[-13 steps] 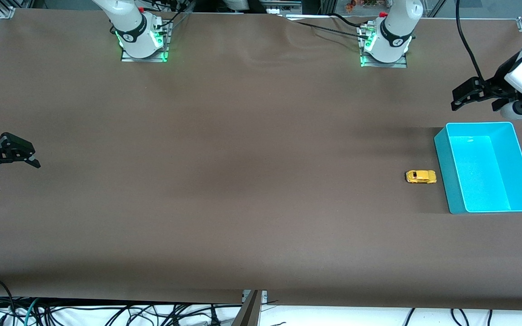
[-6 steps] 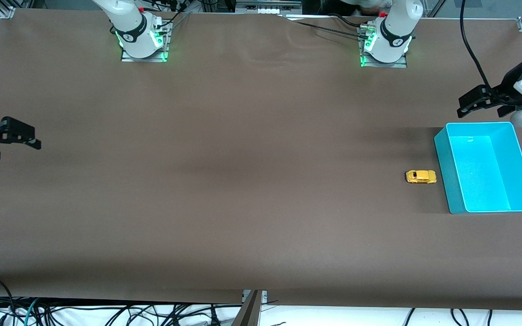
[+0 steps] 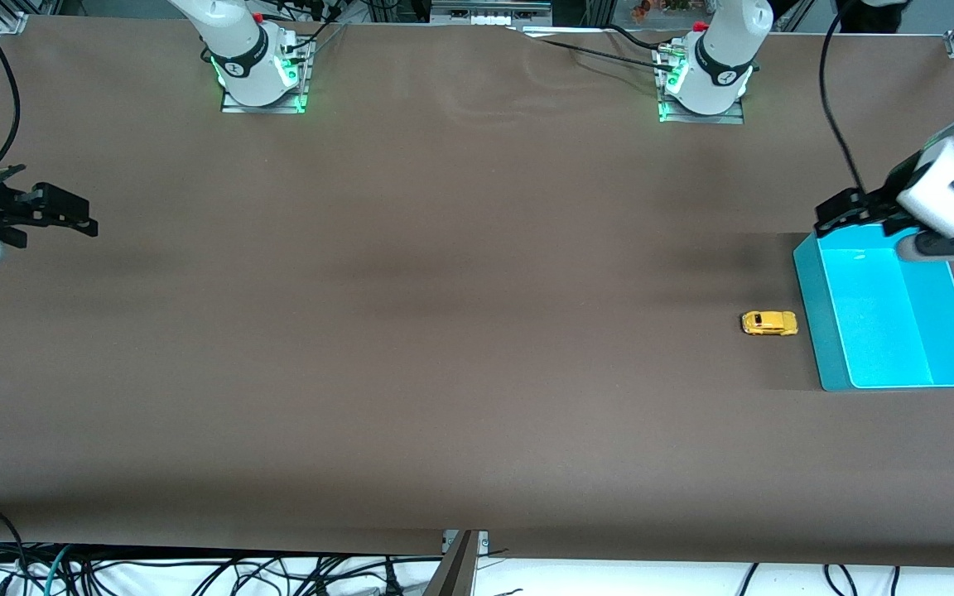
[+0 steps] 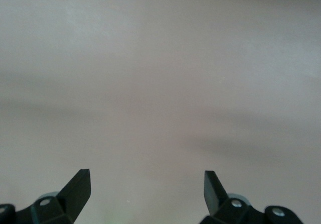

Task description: Wind and store yellow beetle car

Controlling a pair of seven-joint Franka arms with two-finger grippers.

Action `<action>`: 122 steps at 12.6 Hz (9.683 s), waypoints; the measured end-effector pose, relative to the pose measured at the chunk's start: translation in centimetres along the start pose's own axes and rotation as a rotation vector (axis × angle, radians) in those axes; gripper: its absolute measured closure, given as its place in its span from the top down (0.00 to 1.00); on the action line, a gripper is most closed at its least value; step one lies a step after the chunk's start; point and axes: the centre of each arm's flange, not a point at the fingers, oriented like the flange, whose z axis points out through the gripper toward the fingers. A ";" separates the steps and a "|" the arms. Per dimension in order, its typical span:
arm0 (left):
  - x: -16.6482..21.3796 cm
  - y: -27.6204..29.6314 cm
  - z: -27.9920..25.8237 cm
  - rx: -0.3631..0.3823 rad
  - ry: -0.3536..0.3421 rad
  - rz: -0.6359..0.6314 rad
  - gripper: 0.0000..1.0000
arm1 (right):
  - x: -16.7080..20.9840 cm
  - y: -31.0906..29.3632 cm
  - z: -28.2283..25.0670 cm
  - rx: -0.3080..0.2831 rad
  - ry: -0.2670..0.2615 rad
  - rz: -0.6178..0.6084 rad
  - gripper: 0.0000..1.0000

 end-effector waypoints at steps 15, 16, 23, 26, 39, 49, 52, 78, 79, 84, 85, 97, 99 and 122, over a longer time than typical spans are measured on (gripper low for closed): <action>2.7 -3.6 27.4 0.033 0.016 0.868 1.00 | -1.0 -1.4 0.7 -0.026 -0.042 0.077 1.00; 3.1 -4.1 28.3 0.035 0.008 0.979 1.00 | -0.9 -1.4 0.7 -0.026 -0.040 0.077 1.00; 7.0 -5.7 31.2 0.084 0.036 1.446 1.00 | -0.6 -1.2 1.1 -0.026 -0.039 0.082 1.00; 7.6 -6.2 33.4 0.058 0.030 1.516 1.00 | -0.5 -1.3 1.1 -0.026 -0.038 0.081 1.00; 8.7 -5.2 25.3 0.092 0.128 1.479 0.45 | -0.6 -1.2 1.0 -0.026 -0.038 0.084 1.00; 3.3 -16.1 16.8 0.064 0.091 1.356 0.45 | -0.5 -1.1 1.0 -0.026 -0.035 0.085 1.00; 3.6 -19.1 21.2 0.079 0.052 1.368 0.45 | -0.5 -1.2 1.0 -0.026 -0.034 0.083 1.00; 2.7 -19.4 18.4 0.142 0.075 1.088 1.00 | -0.4 -1.3 1.0 -0.027 -0.032 0.082 1.00; 2.0 -18.9 14.2 0.169 0.133 1.086 1.00 | -0.4 -1.3 1.0 -0.027 -0.031 0.082 1.00; -2.1 -14.4 2.1 0.189 0.259 1.140 1.00 | -0.4 -1.3 0.9 -0.027 -0.025 0.081 1.00; -2.5 -13.1 0.9 0.188 0.272 1.152 1.00 | -0.4 -1.3 0.9 -0.027 -0.025 0.082 1.00; -5.9 -5.8 -8.6 -0.018 0.128 0.365 1.00 | -0.4 -1.3 0.9 -0.027 -0.025 0.082 1.00; -5.9 -4.4 -9.1 -0.024 0.078 0.198 1.00 | -0.4 -1.3 0.9 -0.027 -0.025 0.082 1.00; -5.2 -1.4 -8.9 0.064 -0.015 -0.152 1.00 | -0.1 -1.2 1.0 -0.028 -0.016 0.082 1.00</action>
